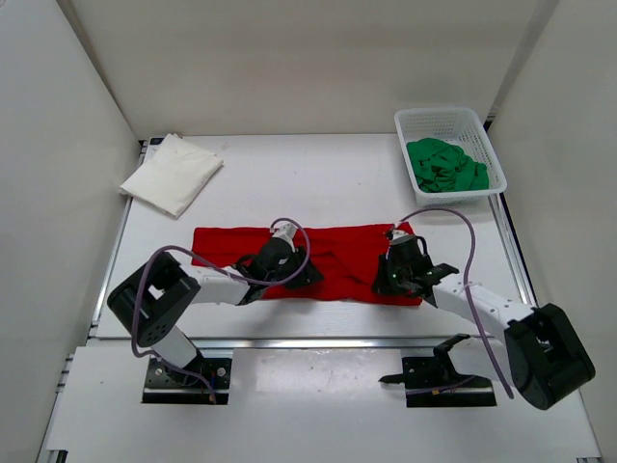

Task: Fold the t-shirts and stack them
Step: Fold the other side of the tshirt into a rectangle

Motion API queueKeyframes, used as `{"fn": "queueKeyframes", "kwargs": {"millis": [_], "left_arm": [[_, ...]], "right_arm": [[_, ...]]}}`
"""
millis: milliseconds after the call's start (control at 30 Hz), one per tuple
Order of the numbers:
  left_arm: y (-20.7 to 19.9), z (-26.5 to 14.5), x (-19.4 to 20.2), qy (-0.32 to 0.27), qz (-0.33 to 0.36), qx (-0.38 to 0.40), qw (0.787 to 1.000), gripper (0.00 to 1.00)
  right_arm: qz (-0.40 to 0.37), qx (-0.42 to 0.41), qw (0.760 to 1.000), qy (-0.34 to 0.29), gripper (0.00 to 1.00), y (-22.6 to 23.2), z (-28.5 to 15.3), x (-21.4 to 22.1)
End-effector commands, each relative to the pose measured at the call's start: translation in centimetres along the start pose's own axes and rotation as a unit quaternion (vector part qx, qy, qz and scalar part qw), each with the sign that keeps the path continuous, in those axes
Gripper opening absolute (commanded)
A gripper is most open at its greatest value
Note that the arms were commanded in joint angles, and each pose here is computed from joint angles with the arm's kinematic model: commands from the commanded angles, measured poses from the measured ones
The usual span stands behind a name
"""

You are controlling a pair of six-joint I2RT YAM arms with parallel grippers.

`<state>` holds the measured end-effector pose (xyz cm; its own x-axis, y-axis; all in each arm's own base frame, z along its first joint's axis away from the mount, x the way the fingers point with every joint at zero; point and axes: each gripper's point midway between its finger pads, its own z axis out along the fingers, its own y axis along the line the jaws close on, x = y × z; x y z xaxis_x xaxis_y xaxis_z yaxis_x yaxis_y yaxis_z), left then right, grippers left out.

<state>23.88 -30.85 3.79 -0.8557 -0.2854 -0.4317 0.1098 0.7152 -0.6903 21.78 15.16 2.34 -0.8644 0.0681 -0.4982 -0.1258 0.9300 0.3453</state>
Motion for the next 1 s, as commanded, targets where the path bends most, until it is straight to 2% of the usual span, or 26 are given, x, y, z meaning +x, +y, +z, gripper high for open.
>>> {"fn": "queueKeyframes", "kwargs": {"millis": [0, 200, 267, 533, 633, 833, 967], "left_arm": [[-4.0, 0.9, -1.1, -0.013, -0.002, 0.052, 0.999, 0.5], [-6.2, 2.2, -1.0, -0.008, -0.021, 0.073, 0.997, 0.51], [-6.6, 2.4, -1.8, -0.025, -0.03, 0.074, 0.996, 0.5], [-6.5, 5.1, -0.4, -0.002, -0.047, 0.054, 0.997, 0.38], [-5.9, 5.5, -0.2, -0.003, -0.059, 0.044, 0.997, 0.3], [-4.9, 5.2, 0.0, -0.018, -0.06, 0.023, 0.998, 0.32], [-4.8, 5.2, 0.0, -0.018, -0.064, 0.018, 0.998, 0.38]], "right_arm": [[-0.004, -0.002, 1.0, -0.006, 0.0, 0.6, -1.0, 0.0], [0.007, -0.006, 0.997, -0.072, 0.02, 0.2, -2.3, -4.1], [0.008, -0.003, 0.996, -0.087, 0.03, -0.1, -2.4, -5.0], [0.037, -0.013, 0.991, -0.126, 0.04, -0.7, -2.1, -7.6], [0.034, -0.021, 0.991, -0.127, 0.04, -0.3, -2.0, -7.8], [0.038, -0.015, 0.989, -0.142, 0.05, -0.6, -2.6, -8.4], [0.039, -0.022, 0.99, -0.137, 0.05, -0.6, -2.4, -8.1]]}}
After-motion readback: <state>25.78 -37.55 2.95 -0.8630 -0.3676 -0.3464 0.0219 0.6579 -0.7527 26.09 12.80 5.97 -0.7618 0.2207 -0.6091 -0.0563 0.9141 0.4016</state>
